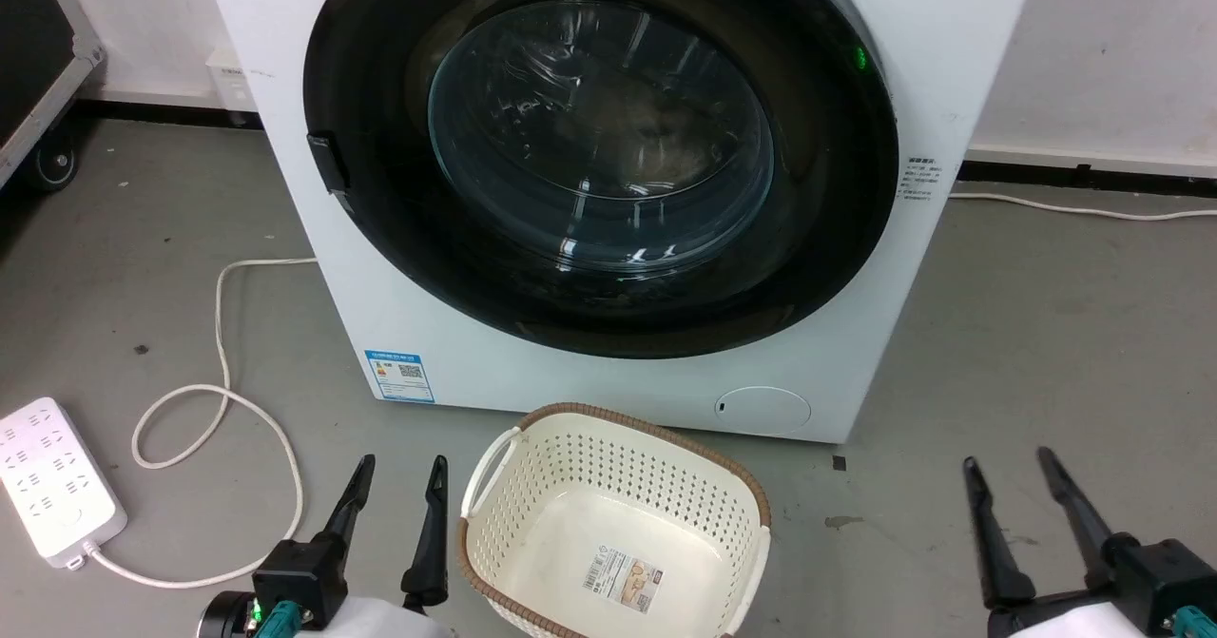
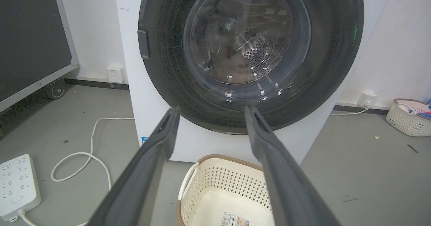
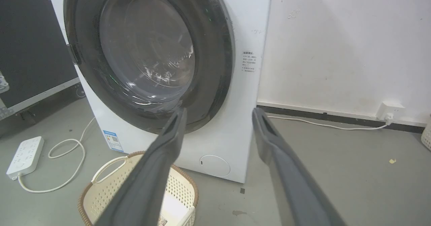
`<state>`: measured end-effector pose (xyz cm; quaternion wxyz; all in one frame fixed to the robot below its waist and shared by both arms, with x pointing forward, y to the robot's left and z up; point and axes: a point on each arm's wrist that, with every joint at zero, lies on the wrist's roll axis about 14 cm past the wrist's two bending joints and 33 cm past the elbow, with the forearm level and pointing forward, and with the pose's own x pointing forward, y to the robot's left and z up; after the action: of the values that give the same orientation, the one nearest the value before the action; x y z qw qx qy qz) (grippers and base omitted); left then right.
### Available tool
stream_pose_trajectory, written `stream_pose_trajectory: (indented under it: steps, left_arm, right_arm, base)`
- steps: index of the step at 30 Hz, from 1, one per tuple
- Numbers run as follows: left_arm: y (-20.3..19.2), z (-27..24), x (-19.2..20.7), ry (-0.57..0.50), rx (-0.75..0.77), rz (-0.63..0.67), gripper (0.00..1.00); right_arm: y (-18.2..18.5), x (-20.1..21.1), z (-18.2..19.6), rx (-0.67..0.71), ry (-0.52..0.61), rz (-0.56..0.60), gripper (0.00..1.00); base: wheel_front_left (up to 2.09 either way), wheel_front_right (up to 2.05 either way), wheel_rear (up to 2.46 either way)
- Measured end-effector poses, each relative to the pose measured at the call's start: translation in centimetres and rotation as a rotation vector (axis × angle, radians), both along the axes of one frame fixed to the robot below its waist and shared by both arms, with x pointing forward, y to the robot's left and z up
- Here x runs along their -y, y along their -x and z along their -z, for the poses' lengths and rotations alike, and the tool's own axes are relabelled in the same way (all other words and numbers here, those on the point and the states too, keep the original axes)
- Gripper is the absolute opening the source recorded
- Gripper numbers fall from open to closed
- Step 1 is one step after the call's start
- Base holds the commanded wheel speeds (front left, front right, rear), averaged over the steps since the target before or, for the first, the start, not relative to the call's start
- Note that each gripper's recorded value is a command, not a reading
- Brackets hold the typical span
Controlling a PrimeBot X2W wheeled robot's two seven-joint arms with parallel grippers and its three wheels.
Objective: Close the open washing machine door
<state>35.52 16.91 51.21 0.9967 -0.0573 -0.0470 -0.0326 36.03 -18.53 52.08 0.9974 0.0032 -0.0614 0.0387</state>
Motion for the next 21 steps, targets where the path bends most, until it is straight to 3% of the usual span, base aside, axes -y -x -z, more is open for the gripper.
stream_pose_trajectory:
  steps: [6,7,21]
  left_arm:
    - [0.14,0.10,-0.24,-0.002,-0.003,-0.006,1.00]
    - [0.15,0.13,-0.27,-0.002,-0.005,-0.007,0.00]
    - [-0.02,0.08,-0.16,-0.009,-0.013,-0.005,0.00]
  right_arm:
    - [-0.08,-0.45,0.03,0.000,0.001,-0.008,1.00]
    - [-0.09,-0.48,0.01,0.000,0.000,-0.009,0.00]
    - [-0.10,-0.51,0.27,-0.019,0.001,-0.010,0.00]
  base:
    - [0.00,0.00,0.00]
    - [0.00,0.00,0.00]
    - [0.00,0.00,0.00]
